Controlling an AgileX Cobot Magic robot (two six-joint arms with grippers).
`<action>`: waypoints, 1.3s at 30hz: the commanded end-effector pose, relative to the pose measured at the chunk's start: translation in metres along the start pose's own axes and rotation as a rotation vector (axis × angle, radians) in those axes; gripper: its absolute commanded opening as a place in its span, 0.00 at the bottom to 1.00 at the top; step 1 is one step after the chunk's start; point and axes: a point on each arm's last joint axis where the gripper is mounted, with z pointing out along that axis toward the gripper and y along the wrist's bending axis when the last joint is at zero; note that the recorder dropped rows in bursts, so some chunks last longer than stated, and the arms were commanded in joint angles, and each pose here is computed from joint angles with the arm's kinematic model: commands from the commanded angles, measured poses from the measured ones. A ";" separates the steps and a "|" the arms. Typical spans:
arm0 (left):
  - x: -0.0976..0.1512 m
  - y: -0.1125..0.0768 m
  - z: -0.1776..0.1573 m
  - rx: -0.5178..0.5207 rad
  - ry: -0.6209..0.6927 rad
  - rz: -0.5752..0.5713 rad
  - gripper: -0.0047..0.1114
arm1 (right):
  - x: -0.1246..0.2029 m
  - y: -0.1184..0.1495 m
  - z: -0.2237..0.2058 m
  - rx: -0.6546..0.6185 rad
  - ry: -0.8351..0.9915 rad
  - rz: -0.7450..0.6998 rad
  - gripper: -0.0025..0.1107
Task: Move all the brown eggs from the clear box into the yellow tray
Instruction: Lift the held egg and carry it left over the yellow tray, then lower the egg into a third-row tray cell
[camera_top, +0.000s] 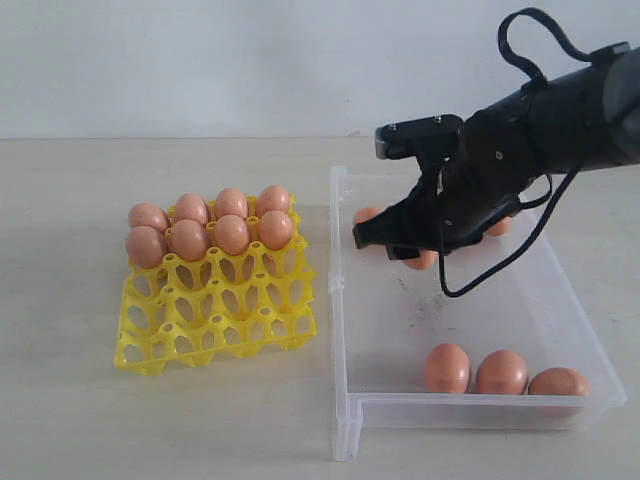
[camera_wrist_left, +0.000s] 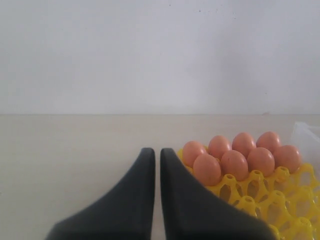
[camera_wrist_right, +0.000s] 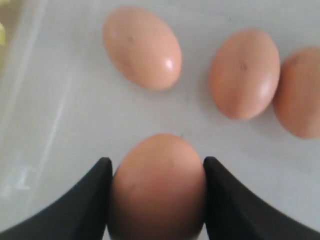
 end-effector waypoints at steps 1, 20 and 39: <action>0.000 0.000 0.000 -0.005 -0.013 -0.005 0.07 | -0.011 0.005 -0.011 -0.029 -0.108 -0.002 0.02; 0.000 0.000 0.000 -0.005 -0.013 -0.005 0.07 | -0.025 0.143 -0.017 -0.523 -0.958 -0.323 0.02; 0.000 0.000 0.000 -0.005 -0.013 -0.005 0.07 | -0.008 0.188 0.073 -0.775 -0.750 -0.508 0.02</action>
